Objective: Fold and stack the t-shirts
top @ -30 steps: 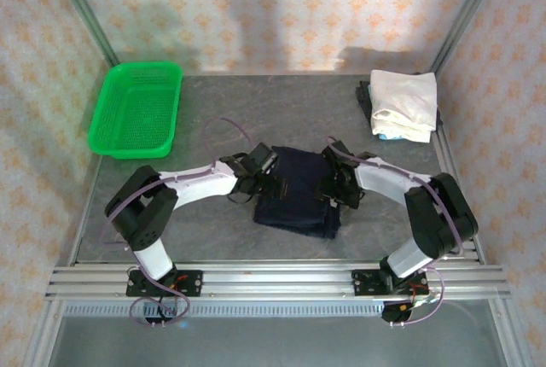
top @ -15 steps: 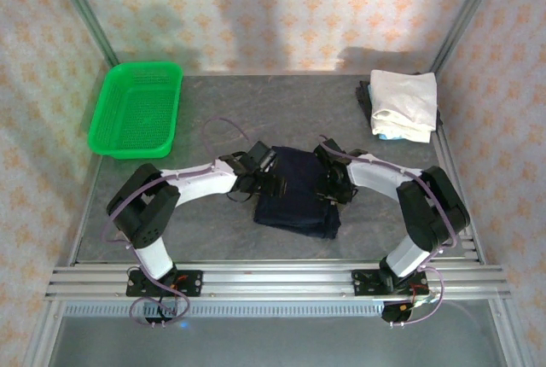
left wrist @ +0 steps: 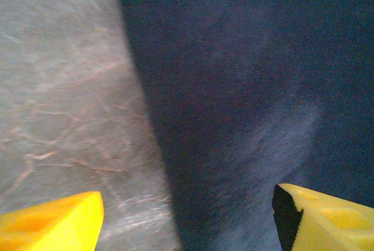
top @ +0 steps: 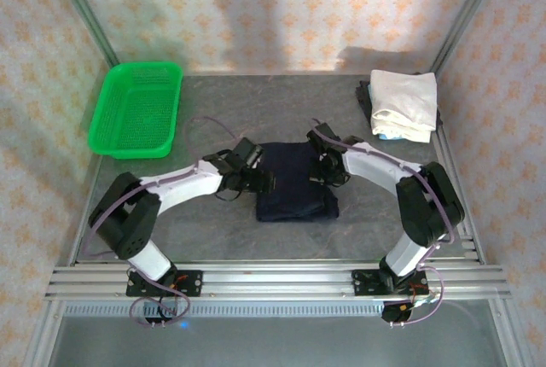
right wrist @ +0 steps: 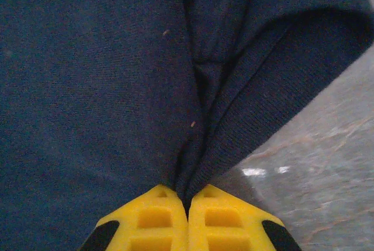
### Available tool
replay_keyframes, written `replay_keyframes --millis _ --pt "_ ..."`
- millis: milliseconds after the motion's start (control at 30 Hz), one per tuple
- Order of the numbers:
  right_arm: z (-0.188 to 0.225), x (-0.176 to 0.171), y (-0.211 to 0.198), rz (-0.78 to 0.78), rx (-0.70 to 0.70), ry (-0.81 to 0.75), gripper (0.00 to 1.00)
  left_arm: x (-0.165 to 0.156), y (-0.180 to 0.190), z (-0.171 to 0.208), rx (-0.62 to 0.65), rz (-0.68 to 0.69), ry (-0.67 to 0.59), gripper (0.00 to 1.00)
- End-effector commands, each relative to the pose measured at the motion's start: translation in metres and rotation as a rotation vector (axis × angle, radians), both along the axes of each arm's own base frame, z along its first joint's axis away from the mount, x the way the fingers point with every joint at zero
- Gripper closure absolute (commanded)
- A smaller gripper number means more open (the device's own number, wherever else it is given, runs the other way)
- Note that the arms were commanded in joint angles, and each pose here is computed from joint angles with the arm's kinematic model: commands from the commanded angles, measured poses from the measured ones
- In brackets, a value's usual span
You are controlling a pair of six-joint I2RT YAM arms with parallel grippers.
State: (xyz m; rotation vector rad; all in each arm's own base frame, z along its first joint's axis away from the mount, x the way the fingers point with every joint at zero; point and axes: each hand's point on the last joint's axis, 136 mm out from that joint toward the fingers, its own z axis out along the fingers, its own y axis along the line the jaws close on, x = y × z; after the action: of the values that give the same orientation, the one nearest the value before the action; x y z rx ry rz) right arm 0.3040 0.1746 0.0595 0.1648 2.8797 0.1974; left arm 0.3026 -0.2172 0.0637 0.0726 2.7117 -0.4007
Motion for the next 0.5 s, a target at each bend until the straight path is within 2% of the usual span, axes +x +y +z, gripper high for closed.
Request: replay_keyframes --millis 0,233,300,367,467 --pt "0.019 0.007 -0.021 0.033 -0.137 -0.040 1.00 -0.003 0.028 0.010 0.051 0.034 -0.026 0.23" --pt "0.061 0.031 -0.024 0.133 -0.235 -0.136 1.00 -0.005 0.056 0.020 0.044 0.089 -0.047 0.22" --pt "0.081 0.041 -0.030 0.189 -0.309 -0.201 1.00 -0.005 0.062 0.024 0.035 0.106 -0.054 0.22" --pt "0.109 0.057 -0.049 0.177 -0.442 -0.279 1.00 -0.006 0.069 0.026 0.028 0.120 -0.061 0.22" --pt "0.149 0.084 -0.069 0.136 -0.554 -0.336 1.00 -0.005 0.078 0.030 0.015 0.135 -0.068 0.22"
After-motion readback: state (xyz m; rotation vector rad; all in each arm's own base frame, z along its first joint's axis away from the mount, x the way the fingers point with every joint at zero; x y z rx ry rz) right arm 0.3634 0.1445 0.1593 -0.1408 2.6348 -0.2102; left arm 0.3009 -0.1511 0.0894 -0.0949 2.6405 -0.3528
